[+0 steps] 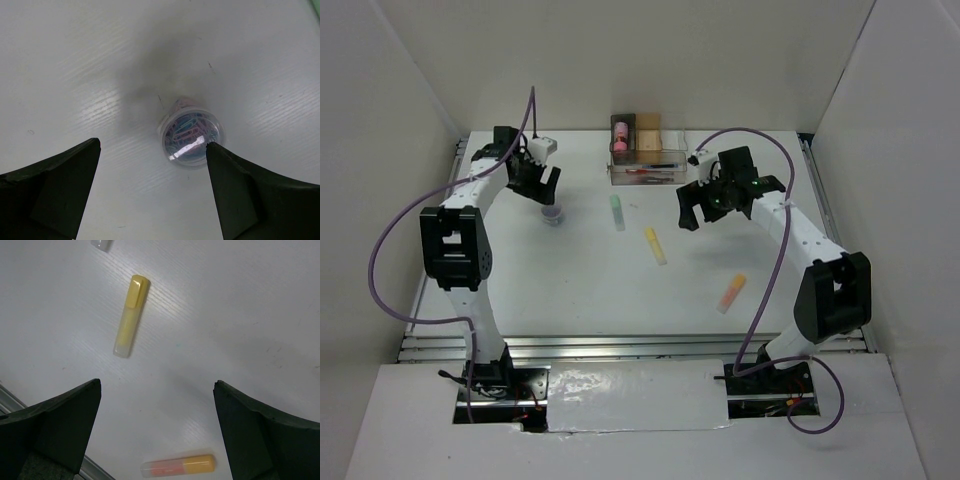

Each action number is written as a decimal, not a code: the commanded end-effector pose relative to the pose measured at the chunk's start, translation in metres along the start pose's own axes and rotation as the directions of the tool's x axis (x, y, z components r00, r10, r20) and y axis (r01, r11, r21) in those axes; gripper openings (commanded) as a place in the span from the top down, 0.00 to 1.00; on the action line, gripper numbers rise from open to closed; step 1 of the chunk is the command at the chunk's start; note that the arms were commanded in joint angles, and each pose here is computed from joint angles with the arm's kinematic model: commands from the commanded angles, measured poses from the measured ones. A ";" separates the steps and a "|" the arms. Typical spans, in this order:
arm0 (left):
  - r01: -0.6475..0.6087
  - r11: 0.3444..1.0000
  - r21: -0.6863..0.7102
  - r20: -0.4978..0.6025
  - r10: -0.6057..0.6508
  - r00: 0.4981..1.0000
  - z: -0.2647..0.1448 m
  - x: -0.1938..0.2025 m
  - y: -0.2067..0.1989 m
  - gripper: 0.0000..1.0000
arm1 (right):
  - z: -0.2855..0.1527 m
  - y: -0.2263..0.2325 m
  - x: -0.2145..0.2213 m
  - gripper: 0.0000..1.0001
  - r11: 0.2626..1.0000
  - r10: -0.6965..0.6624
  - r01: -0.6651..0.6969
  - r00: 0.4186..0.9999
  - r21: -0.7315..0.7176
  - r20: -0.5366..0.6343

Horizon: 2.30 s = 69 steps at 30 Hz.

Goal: Sort the stationery into containers
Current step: Pick up the stationery from the center of the board.

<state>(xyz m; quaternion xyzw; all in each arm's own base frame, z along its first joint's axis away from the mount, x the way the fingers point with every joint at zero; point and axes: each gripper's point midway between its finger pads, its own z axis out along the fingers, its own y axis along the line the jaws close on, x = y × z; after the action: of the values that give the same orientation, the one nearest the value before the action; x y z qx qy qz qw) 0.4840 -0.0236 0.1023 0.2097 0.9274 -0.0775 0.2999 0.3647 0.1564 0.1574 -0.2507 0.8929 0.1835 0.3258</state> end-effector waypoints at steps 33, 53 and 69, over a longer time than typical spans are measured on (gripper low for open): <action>-0.024 1.000 -0.007 -0.103 0.023 0.994 0.024 0.039 -0.032 0.05 | 0.003 0.000 0.009 0.01 0.999 0.011 -0.012 1.000 -0.045 -0.030; -0.060 0.997 -0.051 -0.029 0.059 0.998 0.014 0.008 -0.026 0.05 | 0.005 0.000 0.011 0.01 0.999 0.016 -0.017 0.999 -0.050 -0.030; -0.076 0.995 -0.059 0.011 0.076 0.997 0.008 -0.007 -0.027 0.25 | 0.007 0.000 0.013 0.02 0.998 0.015 -0.017 0.999 -0.056 -0.030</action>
<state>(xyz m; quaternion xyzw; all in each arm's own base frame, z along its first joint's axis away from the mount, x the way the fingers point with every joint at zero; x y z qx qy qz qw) 0.4637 -0.0484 0.0556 0.2278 0.9374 -0.0496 0.2588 0.3602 0.1567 0.1421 -0.2541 0.8973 0.2029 0.2986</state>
